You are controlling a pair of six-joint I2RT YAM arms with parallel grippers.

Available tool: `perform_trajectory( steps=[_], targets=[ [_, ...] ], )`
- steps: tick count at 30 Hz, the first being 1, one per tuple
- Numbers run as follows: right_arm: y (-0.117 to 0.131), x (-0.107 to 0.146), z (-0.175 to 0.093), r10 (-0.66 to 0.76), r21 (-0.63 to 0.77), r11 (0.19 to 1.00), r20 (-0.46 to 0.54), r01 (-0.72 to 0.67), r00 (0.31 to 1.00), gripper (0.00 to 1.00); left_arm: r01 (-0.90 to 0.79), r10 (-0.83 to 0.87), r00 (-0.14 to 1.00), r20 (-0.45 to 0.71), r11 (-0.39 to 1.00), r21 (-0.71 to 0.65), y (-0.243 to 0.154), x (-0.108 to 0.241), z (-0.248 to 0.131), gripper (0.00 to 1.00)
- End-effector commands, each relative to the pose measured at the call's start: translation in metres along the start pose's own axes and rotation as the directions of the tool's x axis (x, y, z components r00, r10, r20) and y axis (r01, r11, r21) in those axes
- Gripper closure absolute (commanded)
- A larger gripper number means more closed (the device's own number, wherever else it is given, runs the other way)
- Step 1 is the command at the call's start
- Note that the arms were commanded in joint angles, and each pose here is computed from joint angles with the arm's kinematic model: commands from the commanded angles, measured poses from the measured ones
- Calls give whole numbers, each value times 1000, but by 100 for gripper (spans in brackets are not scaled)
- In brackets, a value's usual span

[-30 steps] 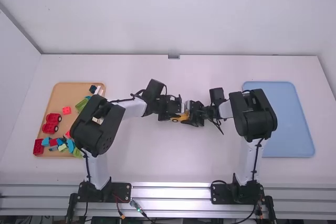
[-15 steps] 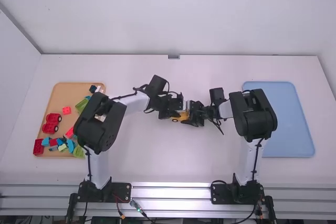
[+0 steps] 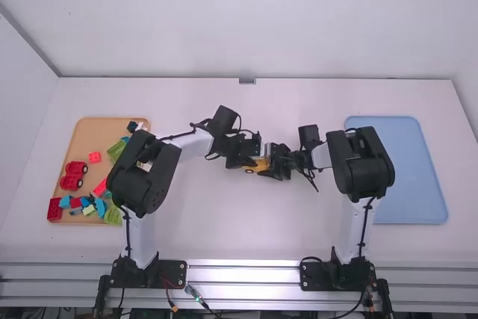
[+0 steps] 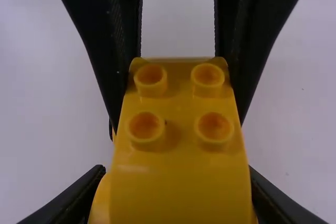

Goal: Assemble lego blocks to make yellow taxi

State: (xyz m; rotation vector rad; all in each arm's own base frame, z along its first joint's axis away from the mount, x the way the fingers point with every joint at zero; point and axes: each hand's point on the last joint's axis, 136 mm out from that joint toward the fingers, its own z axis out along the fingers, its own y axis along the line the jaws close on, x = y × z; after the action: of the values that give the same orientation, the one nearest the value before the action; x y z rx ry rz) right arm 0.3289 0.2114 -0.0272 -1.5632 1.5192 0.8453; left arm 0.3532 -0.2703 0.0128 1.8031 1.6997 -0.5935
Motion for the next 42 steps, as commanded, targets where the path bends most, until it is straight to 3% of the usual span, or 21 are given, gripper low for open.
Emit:
perform_trajectory(
  steps=[1, 9, 14, 29, 30, 31, 32, 42],
  targets=[
    [13, 9, 10, 0, -32, 999, -38, -1, 999, 62, 125, -100, 965, -245, 988, 89, -48, 81, 41, 76],
    [13, 8, 11, 0, -32, 999, -38, -1, 999, 61, 123, -103, 976, -193, 988, 92, -44, 71, 38, 70],
    [14, 9, 11, 2, -34, 999, -39, -3, 999, 62, 104, -91, 983, -157, 992, 77, -37, 58, 30, 61],
    [13, 9, 10, 2, -33, 999, -39, -3, 999, 62, 100, -96, 991, -91, 994, 35, -20, 43, 8, 58],
    [13, 9, 10, 2, -33, 999, -39, -4, 999, 62, 90, -87, 994, -61, 995, 49, -21, 39, 1, 56],
    [13, 9, 10, 2, -33, 999, -39, -3, 999, 62, 76, -74, 997, -38, 995, 60, -22, 36, -3, 46],
    [13, 9, 10, 2, -33, 999, -39, -4, 999, 62, 65, -64, 998, -21, 996, 68, -22, 35, -7, 2],
    [13, 9, 10, 2, -33, 999, -39, -4, 999, 62, 68, -77, 986, 148, 996, 65, -10, 26, -34, 1]
  ],
)
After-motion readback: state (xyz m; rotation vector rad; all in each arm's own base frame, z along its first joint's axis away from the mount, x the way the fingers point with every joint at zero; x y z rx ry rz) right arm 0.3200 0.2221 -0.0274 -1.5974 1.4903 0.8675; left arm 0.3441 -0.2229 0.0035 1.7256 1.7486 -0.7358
